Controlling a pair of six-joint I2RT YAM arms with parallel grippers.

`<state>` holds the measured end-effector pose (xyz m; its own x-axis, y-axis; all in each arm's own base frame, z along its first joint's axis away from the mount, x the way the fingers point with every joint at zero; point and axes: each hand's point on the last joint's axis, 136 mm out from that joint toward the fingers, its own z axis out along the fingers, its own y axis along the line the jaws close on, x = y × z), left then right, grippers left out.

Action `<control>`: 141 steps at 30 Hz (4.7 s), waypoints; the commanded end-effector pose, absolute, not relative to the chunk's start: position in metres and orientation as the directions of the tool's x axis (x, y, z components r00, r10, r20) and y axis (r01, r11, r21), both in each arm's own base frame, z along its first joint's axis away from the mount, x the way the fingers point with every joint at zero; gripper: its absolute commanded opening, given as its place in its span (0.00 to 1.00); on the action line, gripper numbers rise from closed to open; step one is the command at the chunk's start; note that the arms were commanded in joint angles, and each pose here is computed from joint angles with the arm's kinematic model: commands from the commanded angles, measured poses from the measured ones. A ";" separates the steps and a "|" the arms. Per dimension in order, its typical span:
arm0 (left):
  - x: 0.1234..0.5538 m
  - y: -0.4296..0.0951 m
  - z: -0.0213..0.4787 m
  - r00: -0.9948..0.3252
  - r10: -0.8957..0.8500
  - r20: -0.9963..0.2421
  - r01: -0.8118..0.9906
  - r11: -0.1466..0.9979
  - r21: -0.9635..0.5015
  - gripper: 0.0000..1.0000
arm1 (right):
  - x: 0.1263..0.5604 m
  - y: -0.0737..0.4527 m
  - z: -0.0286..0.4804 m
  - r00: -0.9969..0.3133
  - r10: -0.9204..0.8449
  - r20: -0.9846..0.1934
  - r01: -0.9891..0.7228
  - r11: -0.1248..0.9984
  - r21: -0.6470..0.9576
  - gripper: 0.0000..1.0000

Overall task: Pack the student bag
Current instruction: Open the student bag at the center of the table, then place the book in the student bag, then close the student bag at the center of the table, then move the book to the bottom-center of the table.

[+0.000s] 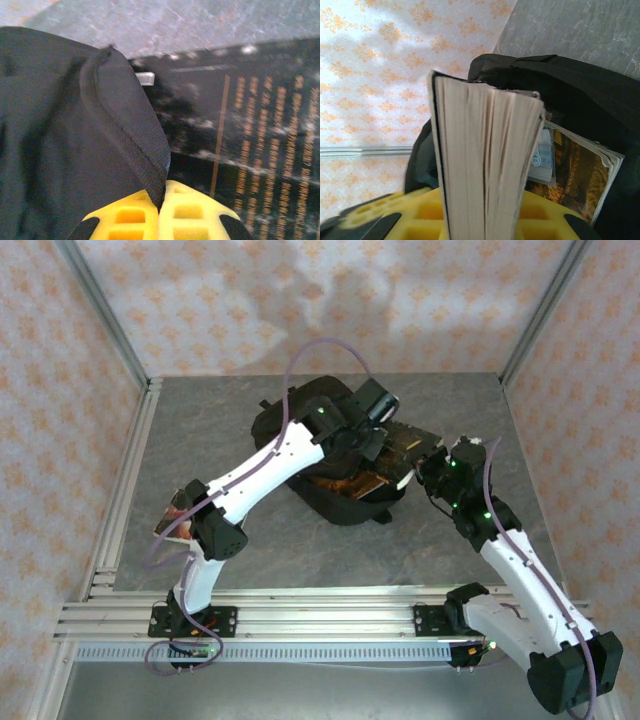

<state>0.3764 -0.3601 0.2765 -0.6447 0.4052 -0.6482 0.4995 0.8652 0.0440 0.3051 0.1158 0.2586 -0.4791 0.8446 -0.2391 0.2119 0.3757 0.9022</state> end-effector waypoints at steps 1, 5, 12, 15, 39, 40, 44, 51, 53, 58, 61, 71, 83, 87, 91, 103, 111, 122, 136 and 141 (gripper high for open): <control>0.381 -0.317 0.337 -0.585 0.363 -0.725 0.443 0.892 0.090 0.00 | 0.304 0.121 0.278 -0.478 0.843 -0.248 0.122 0.343 0.932 0.00; 0.386 -0.303 0.348 -0.575 0.348 -0.740 0.423 0.901 0.096 0.00 | 0.303 0.123 0.258 -0.488 0.849 -0.205 0.149 0.313 0.938 0.00; 0.394 -0.294 0.363 -0.555 0.322 -0.767 0.398 0.913 0.095 0.00 | 0.307 0.135 0.250 -0.487 0.863 -0.137 0.120 0.221 0.968 0.00; 0.396 -0.295 0.371 -0.540 0.314 -0.781 0.398 0.913 0.091 0.00 | 0.312 0.142 0.256 -0.491 0.863 -0.115 0.092 0.183 0.979 0.00; 0.412 -0.313 0.397 -0.478 0.233 -0.847 0.410 0.912 0.019 0.00 | 0.395 0.220 0.281 -0.405 0.898 -0.174 -0.042 0.172 0.984 0.00; 0.414 -0.315 0.399 -0.473 0.221 -0.853 0.411 0.912 0.008 0.00 | 0.401 0.226 0.278 -0.405 0.897 -0.176 -0.040 0.175 0.984 0.00; 0.427 -0.316 0.405 -0.456 0.173 -0.873 0.393 0.919 -0.023 0.00 | 0.430 0.253 0.246 -0.427 0.884 -0.190 -0.008 0.207 0.978 0.01; 0.462 -0.297 0.398 -0.479 0.059 -0.876 0.301 0.948 -0.100 0.00 | 0.461 0.297 0.195 -0.530 0.810 -0.252 0.006 0.301 0.954 0.47; 0.468 -0.292 0.393 -0.490 0.048 -0.870 0.290 0.950 -0.111 0.00 | 0.457 0.292 0.190 -0.527 0.800 -0.287 0.016 0.347 0.938 0.60; 0.475 -0.288 0.376 -0.525 0.068 -0.848 0.295 0.950 -0.107 0.00 | 0.433 0.264 0.192 -0.526 0.748 -0.405 0.041 0.498 0.866 0.76; 0.476 -0.292 0.367 -0.544 0.085 -0.835 0.314 0.943 -0.108 0.00 | 0.416 0.243 0.196 -0.505 0.736 -0.451 0.049 0.546 0.837 0.81; 0.465 -0.317 0.341 -0.616 0.116 -0.780 0.402 0.897 -0.184 0.00 | 0.358 0.162 0.208 -0.414 0.693 -0.590 0.177 0.697 0.694 0.77; 0.435 -0.380 0.251 -0.755 0.222 -0.617 0.465 0.845 -0.265 0.00 | 0.305 0.051 0.258 -0.150 0.659 -0.737 0.374 0.728 0.575 0.72; 0.423 -0.402 0.247 -0.767 0.226 -0.600 0.488 0.813 -0.318 0.05 | 0.297 0.045 0.267 -0.148 0.651 -0.744 0.363 0.736 0.571 0.73; 0.402 -0.409 0.273 -0.741 0.242 -0.627 0.530 0.783 -0.325 0.35 | 0.287 0.039 0.271 -0.148 0.648 -0.747 0.366 0.738 0.568 0.73; 0.342 -0.311 0.345 -0.647 0.124 -0.753 0.474 0.838 -0.270 0.73 | 0.283 0.063 0.272 -0.246 0.620 -0.745 0.225 0.784 0.579 0.77; 0.340 -0.093 0.219 -0.629 -0.520 -0.579 -0.467 0.847 -0.254 0.81 | 0.289 0.113 0.242 -0.430 0.548 -0.717 0.139 0.825 0.548 0.75; 0.300 -0.008 0.089 -0.481 -0.696 -0.532 -0.778 0.620 -0.107 0.81 | 0.281 0.214 0.204 -0.640 0.276 -0.717 -0.105 0.893 0.438 0.74; 0.284 -0.055 -0.006 -0.652 -0.698 -0.296 -0.681 0.711 -0.175 0.74 | 0.275 0.257 0.170 -0.731 0.172 -0.661 -0.171 0.891 0.421 0.74; 0.269 -0.097 -0.015 -0.777 -0.592 -0.212 -0.559 0.805 -0.200 0.71 | 0.275 0.267 0.161 -0.757 0.154 -0.635 -0.177 0.887 0.426 0.74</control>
